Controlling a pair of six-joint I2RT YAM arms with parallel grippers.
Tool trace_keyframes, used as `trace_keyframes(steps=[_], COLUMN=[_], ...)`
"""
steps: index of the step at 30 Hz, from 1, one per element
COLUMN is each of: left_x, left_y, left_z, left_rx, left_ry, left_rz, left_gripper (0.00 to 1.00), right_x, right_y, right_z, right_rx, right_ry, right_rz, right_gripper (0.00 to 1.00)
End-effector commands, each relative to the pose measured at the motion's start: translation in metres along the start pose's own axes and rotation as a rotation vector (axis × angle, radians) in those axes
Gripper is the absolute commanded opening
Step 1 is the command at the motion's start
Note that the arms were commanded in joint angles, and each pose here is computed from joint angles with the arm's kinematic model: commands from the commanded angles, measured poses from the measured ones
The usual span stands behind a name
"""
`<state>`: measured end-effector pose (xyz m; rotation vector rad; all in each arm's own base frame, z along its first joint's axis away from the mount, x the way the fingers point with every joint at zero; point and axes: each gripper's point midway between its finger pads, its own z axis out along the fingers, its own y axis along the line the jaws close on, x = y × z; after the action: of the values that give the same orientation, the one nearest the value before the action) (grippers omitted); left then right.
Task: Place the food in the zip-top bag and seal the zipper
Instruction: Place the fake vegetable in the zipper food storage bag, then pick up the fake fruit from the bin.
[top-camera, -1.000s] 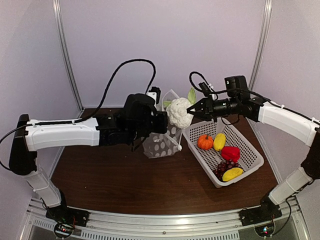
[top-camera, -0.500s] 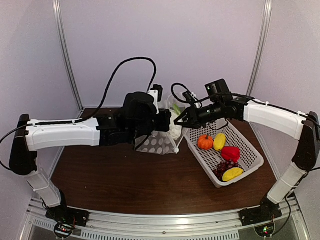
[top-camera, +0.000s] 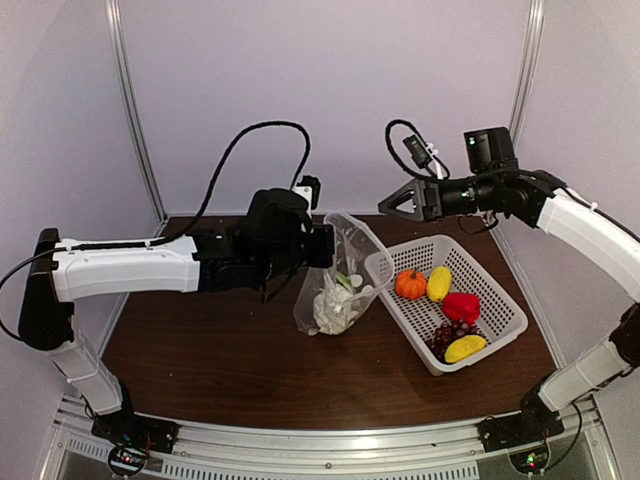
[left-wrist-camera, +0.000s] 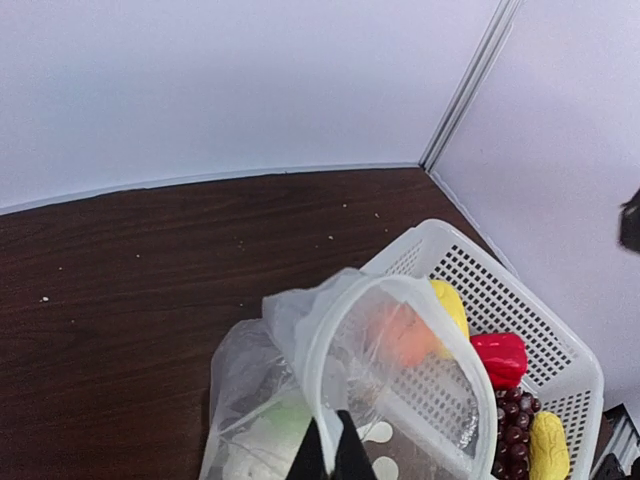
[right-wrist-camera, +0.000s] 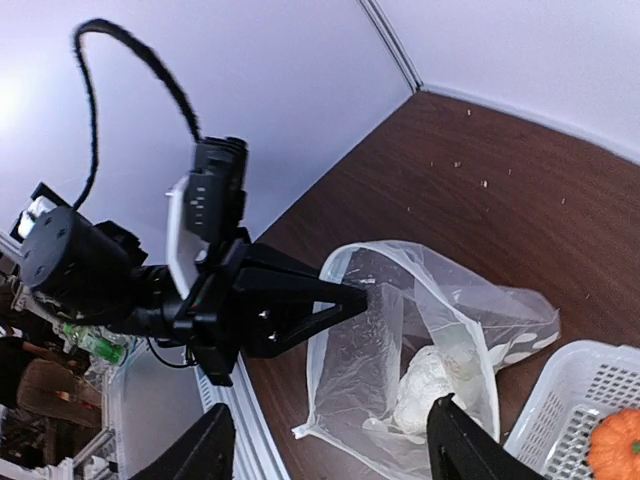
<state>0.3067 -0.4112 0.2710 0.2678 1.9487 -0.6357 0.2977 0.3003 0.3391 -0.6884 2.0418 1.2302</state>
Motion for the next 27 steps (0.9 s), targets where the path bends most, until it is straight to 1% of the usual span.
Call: trace_keyframes(steps=[1,3,5,8,12,14,16,18,21,23,24,27], left_x=[-0.01,-0.014,-0.014,-0.015,-0.011,-0.009,-0.006,-0.005,-0.002,-0.001,-0.001,0.0], left_y=[0.021,0.021,0.018,0.011,0.006,0.006,0.007,0.008,0.01,0.01,0.01,0.012], left_z=[-0.013,-0.019,-0.023,-0.027,-0.03,-0.031,-0.033,-0.034,-0.034,-0.035,-0.036,-0.037], left_rx=[-0.035,-0.019,0.006,0.047,0.079,0.086,0.09,0.091,0.088,0.089,0.089,0.087], left_ry=[-0.021,-0.027,-0.026,-0.01,0.021,0.028,0.03,0.03,0.037,0.04,0.04,0.044], left_rz=[0.0,0.017,0.036,0.062,0.072,0.068,0.06,0.054,0.056,0.056,0.056,0.055], left_gripper=[0.0,0.0,0.0,0.0,0.0,0.0,0.0,0.0,0.0,0.0,0.0,0.0], right_x=[0.01,0.022,0.041,0.075,0.125,0.137,0.143,0.143,0.138,0.135,0.136,0.132], right_y=[-0.006,-0.031,-0.057,-0.1,-0.145,-0.167,-0.184,-0.199,-0.223,-0.238,-0.245,-0.26], right_z=[-0.05,-0.066,-0.076,-0.088,-0.09,-0.088,-0.081,-0.069,-0.048,-0.033,-0.026,-0.006], right_rx=[0.037,0.177,0.32,0.48,0.551,0.588,0.601,0.598,0.601,0.595,0.583,0.558], right_ry=[-0.011,0.032,0.124,0.262,0.446,0.498,0.53,0.537,0.534,0.539,0.545,0.523], right_rz=[-0.202,-0.298,-0.383,-0.45,-0.475,-0.467,-0.463,-0.449,-0.387,-0.345,-0.327,-0.281], right_gripper=[0.66,0.66,0.66,0.64,0.6,0.57,0.56,0.6,0.71,0.75,0.79,0.88])
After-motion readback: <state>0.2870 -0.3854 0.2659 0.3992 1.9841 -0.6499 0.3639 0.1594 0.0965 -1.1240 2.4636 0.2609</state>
